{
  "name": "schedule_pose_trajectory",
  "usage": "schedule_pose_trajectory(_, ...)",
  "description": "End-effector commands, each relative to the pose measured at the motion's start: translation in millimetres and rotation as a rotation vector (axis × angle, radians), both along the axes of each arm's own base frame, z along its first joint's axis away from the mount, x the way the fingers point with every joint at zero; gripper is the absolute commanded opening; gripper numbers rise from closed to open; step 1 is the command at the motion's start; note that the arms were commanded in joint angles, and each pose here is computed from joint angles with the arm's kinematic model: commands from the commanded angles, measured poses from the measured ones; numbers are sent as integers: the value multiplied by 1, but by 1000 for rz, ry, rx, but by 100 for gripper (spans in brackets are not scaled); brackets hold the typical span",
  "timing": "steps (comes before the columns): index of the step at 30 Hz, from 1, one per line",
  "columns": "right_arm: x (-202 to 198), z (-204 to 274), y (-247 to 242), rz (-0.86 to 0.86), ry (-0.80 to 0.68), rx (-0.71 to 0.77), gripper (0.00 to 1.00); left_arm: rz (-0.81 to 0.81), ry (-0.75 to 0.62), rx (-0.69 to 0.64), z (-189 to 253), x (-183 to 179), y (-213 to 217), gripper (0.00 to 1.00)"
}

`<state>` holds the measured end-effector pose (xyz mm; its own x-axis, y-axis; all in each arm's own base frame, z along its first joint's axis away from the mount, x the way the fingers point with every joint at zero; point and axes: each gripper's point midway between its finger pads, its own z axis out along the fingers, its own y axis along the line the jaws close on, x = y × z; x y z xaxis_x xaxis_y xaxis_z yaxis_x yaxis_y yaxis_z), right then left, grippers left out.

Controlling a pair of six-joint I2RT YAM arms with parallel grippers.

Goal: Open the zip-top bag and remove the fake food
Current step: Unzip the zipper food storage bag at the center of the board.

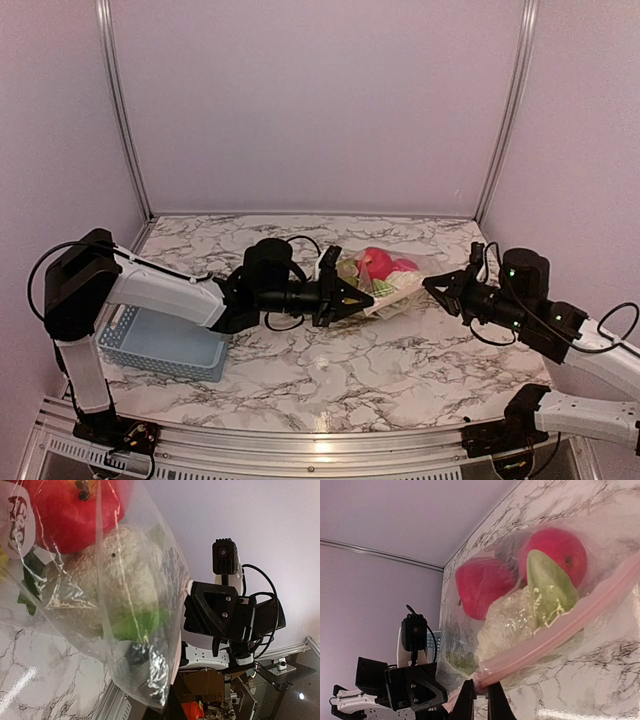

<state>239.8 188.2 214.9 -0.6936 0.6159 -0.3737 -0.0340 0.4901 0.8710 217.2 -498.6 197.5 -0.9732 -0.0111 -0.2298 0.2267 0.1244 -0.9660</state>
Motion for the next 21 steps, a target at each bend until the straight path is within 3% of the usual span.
schedule_pose_trajectory(1, 31, 30, -35, -165, -94, -108, 0, 21, 6, 50, -4, 2, 18, 0)
schedule_pose_trajectory(21, 96, 110, -80, -241, -242, -215, 0, 56, -20, 10, 27, 5, 31, 0)
